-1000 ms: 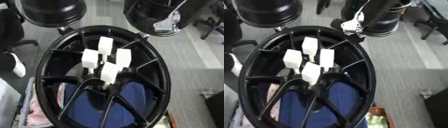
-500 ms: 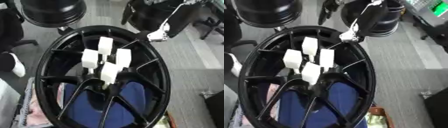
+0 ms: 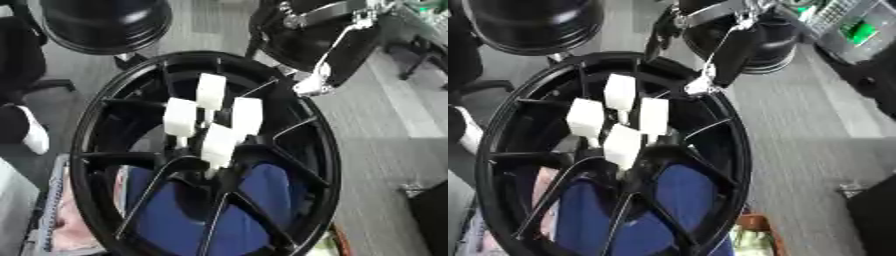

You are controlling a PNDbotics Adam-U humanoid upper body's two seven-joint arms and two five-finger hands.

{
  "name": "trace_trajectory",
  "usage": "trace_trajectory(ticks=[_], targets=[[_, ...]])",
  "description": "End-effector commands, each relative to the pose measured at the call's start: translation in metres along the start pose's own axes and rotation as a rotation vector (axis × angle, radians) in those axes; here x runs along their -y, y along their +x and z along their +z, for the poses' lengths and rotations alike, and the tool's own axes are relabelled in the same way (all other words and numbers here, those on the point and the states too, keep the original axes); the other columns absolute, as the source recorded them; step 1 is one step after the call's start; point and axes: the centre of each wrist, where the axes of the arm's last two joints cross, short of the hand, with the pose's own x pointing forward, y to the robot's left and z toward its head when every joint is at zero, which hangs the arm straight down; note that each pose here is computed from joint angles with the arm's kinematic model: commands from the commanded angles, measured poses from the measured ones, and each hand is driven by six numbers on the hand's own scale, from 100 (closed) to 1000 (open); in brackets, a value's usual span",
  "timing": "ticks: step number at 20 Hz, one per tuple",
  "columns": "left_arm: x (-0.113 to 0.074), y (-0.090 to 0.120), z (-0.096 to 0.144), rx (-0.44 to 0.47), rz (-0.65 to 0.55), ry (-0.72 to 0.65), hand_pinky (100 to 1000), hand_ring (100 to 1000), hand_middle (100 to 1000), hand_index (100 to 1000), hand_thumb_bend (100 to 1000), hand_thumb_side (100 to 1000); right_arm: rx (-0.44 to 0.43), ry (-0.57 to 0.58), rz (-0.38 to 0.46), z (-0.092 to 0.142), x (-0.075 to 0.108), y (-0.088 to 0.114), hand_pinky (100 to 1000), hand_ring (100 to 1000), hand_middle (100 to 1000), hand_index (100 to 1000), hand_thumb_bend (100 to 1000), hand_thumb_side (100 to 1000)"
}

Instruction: Pull the pin out of the wheel hub.

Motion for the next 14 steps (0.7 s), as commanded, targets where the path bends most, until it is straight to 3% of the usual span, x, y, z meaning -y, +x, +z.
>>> trace_trajectory(ticks=[1, 14], targets=[[-0.007, 0.008, -0.004, 0.026, -0.024, 0.000, 755, 846, 720, 830, 258, 702, -0.054, -0.004, 0.013, 0.009, 0.004, -0.003, 902, 893, 834, 907, 315, 554], [-0.008, 0.005, -0.003, 0.017, -0.030, 0.000, 756, 846, 719, 830, 258, 700, -0.044, -0.020, -0.048, 0.014, 0.008, 0.013, 882, 867, 810, 903, 242, 672]])
